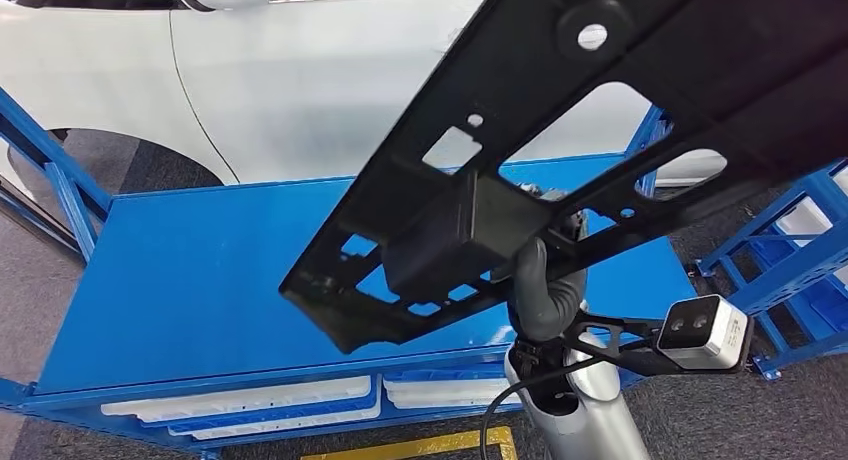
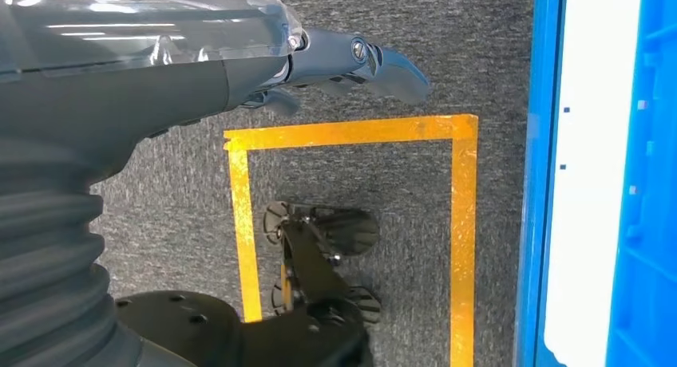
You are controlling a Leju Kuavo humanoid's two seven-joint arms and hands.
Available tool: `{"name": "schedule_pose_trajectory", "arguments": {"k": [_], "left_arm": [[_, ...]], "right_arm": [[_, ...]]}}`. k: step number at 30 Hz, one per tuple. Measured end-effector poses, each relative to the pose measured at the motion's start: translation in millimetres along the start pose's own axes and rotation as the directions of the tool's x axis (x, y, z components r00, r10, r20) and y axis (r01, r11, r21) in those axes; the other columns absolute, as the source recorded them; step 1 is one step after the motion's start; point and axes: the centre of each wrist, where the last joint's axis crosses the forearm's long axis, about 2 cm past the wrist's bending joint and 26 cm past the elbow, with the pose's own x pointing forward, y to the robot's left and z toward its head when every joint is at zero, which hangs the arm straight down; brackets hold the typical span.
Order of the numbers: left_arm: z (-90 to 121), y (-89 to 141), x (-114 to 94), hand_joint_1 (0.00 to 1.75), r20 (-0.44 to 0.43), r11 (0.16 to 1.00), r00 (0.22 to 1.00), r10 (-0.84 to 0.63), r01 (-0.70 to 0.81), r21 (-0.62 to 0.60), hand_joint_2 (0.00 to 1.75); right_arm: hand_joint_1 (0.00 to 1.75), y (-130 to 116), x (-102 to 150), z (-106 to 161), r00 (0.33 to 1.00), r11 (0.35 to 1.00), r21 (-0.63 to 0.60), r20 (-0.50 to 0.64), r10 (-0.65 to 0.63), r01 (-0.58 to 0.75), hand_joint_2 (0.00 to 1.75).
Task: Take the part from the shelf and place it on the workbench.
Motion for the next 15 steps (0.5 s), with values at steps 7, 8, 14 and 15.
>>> {"name": "schedule_pose_trajectory", "arguments": {"k": [7,8,14,15], "left_arm": [[-2.5,-1.8,4.8,0.00,-0.022,1.000,1.000,0.000,0.000,-0.006,1.75],[-2.7,-1.8,5.3,0.00,-0.023,1.000,1.000,-0.001,0.001,-0.006,1.75],[-2.0,-1.5,3.9,0.00,-0.044,1.000,0.999,-0.005,0.005,-0.001,1.75],[-1.5,-1.4,2.9,0.00,-0.047,1.000,0.999,-0.005,0.005,-0.001,1.75]], "right_arm": [[1.75,19.8,-7.3,7.8,0.991,0.984,0.115,-0.044,-0.129,0.133,1.75],[1.75,21.2,-7.5,9.5,0.990,0.983,0.124,-0.049,-0.132,0.137,1.75],[1.75,28.3,-9.3,17.9,0.990,0.971,0.195,-0.063,-0.125,0.135,1.75],[1.75,29.5,-9.7,18.7,0.990,0.969,0.205,-0.066,-0.127,0.138,1.75]]}}
